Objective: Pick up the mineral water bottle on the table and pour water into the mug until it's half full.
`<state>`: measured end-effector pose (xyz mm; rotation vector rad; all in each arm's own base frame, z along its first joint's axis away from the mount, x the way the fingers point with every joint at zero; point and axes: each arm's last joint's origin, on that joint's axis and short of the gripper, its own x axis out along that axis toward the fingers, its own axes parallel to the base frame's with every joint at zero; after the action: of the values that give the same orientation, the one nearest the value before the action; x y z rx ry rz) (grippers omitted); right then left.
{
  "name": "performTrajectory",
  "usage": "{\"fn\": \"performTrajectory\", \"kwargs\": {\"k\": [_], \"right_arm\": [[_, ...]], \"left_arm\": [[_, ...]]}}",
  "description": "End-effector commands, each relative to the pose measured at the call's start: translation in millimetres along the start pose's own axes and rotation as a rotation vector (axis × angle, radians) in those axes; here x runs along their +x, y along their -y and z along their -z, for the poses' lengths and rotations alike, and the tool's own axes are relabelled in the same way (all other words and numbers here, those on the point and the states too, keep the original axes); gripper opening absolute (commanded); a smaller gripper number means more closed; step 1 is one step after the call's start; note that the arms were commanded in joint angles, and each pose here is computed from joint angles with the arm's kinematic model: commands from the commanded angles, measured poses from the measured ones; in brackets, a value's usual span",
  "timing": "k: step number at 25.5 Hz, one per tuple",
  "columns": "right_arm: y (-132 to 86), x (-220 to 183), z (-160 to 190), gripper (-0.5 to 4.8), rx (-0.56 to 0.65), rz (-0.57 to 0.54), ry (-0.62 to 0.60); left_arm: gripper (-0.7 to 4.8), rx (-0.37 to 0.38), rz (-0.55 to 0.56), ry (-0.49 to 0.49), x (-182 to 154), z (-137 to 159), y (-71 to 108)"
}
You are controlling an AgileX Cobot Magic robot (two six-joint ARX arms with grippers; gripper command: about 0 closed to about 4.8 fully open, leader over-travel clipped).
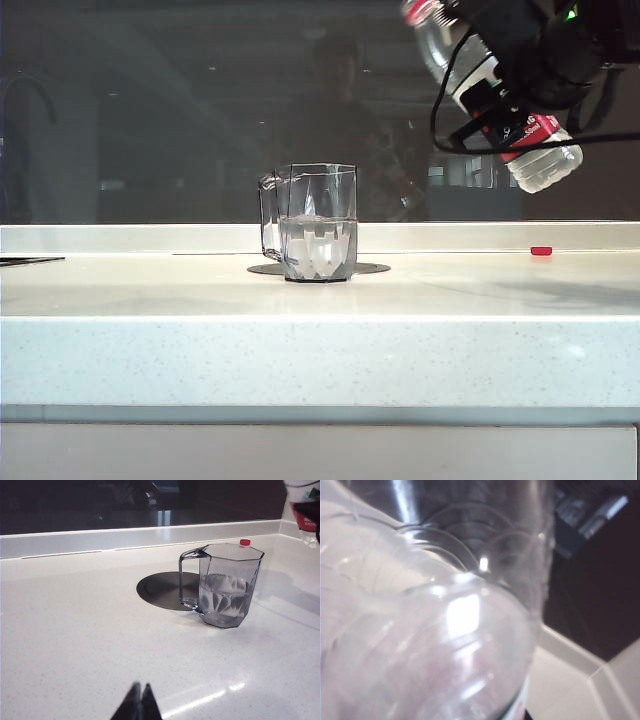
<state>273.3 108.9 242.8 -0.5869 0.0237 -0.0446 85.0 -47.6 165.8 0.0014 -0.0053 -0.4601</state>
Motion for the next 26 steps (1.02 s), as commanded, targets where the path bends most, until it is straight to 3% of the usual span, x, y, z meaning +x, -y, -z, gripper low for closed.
{"fn": "performTrajectory", "kwargs": {"k": [1,7,9,10,16,26], "right_arm": [[3.2,-8.0,5.1,2.01,0.191,0.046,0.022],[2.9,-30.3,43.6,2.01,0.509,0.089,0.066],[10.1,-47.7,66.8,2.01,0.667,0.142,0.14],[13.0,-50.8,71.2,2.01,0.69,0.142,0.164],[24.3,-44.0,90.5,2.02,0.72,0.022,0.223],[12.7,-24.9,106.3,2.02,0.713,-0.025,0.143]], "left_arm": [[-0.04,-0.003,0.001,0.01,-0.1,-1.7,0.0],[-0.04,-0.004,0.001,0.01,-0.1,-1.7,0.0],[-0.04,-0.003,0.002,0.01,-0.1,-1.6,0.0],[-0.04,-0.003,0.002,0.01,-0.1,-1.6,0.0],[-0.04,-0.003,0.005,0.01,-0.1,-1.6,0.1],[-0.04,-0.003,0.005,0.01,-0.1,-1.7,0.1]]}}
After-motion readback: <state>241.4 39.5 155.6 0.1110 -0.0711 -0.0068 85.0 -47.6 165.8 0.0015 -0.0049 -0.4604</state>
